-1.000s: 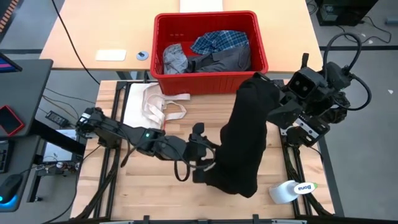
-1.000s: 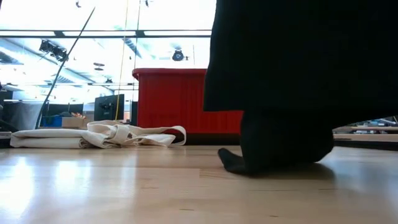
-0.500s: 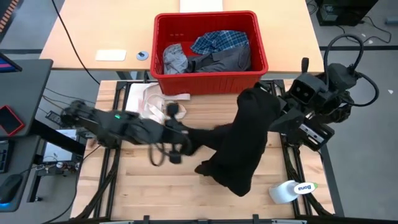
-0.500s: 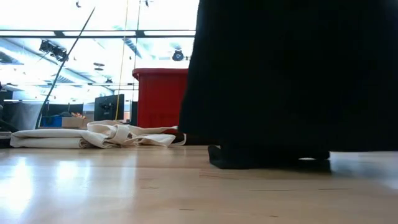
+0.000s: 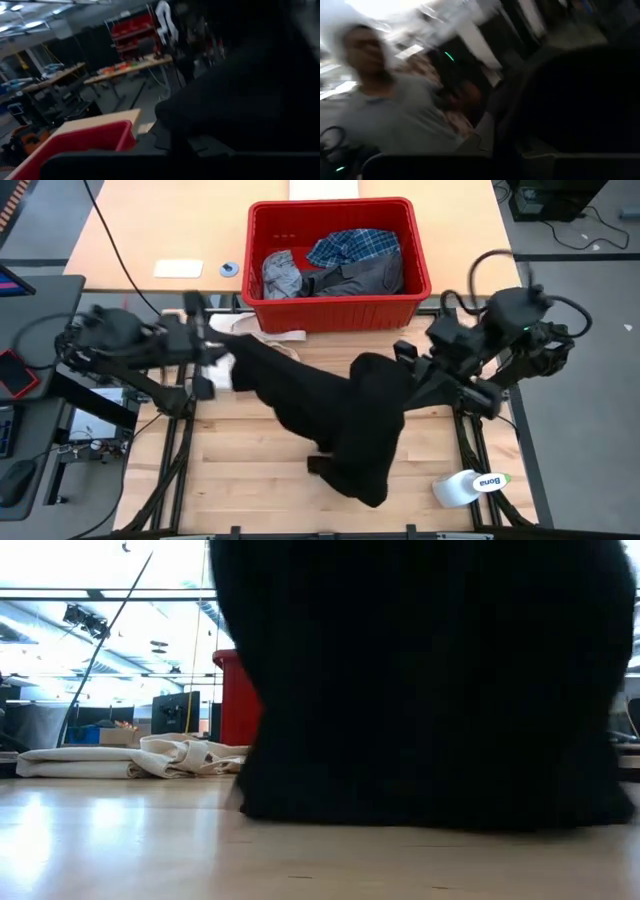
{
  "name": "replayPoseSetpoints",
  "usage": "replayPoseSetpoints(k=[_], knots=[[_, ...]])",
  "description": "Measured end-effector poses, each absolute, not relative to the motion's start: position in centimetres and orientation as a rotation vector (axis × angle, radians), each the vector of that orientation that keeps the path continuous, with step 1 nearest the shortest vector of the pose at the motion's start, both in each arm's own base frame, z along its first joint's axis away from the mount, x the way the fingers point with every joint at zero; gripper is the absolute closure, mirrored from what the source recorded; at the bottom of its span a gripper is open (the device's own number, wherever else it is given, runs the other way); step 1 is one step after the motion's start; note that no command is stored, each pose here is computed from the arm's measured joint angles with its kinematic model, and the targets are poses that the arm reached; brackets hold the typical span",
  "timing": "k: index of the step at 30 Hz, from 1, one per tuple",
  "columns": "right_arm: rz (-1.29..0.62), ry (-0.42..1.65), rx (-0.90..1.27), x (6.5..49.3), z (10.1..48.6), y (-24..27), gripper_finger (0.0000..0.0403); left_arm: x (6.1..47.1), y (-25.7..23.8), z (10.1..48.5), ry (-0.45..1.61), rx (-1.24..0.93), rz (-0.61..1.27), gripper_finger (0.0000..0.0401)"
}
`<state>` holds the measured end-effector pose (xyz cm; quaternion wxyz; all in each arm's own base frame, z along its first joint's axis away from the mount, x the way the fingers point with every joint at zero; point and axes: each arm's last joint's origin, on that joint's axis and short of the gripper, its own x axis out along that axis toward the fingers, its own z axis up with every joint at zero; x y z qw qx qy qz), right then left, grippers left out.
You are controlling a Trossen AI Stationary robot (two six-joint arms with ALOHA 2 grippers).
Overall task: Fold Laundry from Bin
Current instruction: Fold the black shirt
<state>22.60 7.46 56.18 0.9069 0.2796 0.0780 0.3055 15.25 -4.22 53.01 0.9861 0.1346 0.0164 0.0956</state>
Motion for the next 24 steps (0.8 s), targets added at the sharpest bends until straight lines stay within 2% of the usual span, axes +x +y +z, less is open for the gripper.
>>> replayPoseSetpoints(k=[6, 11, 16, 19, 24], knots=[[0.278, 0.546, 0.616, 21.4, 52.2, 5.5, 0.0388, 12.3, -2.9, 54.0, -0.034, 0.21, 0.281, 0.0392], [-0.065, 0.772, 0.612, 20.2, 49.6, 3.4, 0.0389, 12.0, -2.6, 54.0, -0.029, 0.203, 0.334, 0.0392], [-0.372, 0.791, 0.507, 19.6, 48.8, 1.7, 0.039, 12.8, -2.7, 53.5, 0.017, 0.229, 0.357, 0.0392], [-0.495, 0.742, 0.35, 19.6, 48.9, 0.8, 0.039, 13.7, -2.6, 53.1, 0.06, 0.238, 0.389, 0.0392], [-0.438, 0.752, 0.14, 22.2, 48.3, 1.0, 0.0386, 14.7, -2.6, 52.7, 0.081, 0.215, 0.406, 0.0392]])
